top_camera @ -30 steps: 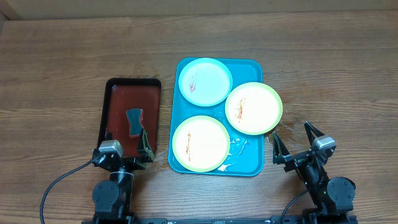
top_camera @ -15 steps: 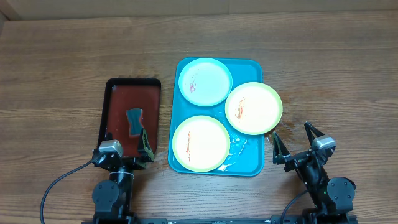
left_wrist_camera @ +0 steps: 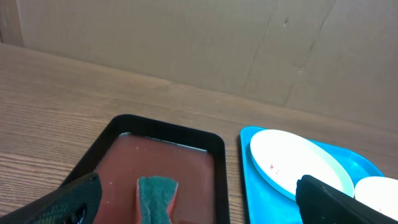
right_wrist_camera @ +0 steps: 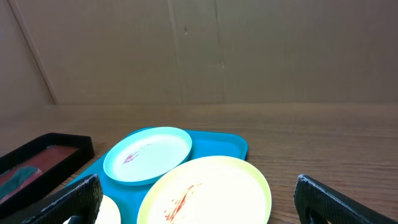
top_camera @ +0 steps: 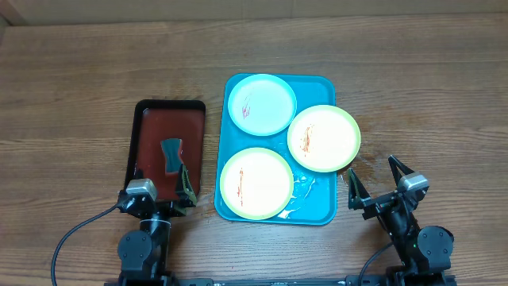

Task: Clean dirty plates on tray and stack at the side

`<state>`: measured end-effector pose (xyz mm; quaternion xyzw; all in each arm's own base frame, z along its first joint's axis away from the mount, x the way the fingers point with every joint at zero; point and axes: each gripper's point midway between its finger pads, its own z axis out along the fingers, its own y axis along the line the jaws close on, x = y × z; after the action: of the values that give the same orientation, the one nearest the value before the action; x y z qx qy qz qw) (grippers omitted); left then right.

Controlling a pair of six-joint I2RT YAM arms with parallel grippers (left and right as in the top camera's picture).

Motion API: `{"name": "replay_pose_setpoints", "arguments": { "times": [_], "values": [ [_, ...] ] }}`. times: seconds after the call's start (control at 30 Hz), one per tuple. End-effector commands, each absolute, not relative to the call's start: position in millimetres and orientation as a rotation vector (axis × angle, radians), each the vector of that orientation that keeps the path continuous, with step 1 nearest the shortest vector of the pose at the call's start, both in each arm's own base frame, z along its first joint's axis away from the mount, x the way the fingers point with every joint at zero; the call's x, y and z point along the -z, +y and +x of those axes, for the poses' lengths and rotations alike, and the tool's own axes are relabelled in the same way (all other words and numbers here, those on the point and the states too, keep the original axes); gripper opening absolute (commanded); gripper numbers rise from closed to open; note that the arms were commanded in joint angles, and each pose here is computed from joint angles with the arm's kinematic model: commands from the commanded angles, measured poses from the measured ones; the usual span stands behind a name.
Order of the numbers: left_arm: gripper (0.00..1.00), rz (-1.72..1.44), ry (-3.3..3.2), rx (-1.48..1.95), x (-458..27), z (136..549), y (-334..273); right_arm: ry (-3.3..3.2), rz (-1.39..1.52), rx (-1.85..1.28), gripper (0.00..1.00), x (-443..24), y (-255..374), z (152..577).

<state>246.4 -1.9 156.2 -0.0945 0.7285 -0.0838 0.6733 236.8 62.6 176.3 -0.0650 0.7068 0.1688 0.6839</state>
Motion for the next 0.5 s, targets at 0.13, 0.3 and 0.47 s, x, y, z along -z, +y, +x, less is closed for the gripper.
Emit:
{"name": "replay_pose_setpoints", "arguments": {
  "times": [0.13, 0.3, 0.47],
  "values": [
    [1.00, -0.231, 1.630, 0.185, -157, 246, 1, 1.574, -0.135, -0.378, 1.00, -176, 61, 237],
    [1.00, -0.210, 1.613, 0.228, -162, 247, -6, 1.591, -0.093, -0.539, 1.00, -176, 73, 233],
    [1.00, -0.128, 1.498, 0.334, -196, 244, -23, 1.578, -0.149, -0.629, 1.00, -188, 87, 224]
  ]
}}
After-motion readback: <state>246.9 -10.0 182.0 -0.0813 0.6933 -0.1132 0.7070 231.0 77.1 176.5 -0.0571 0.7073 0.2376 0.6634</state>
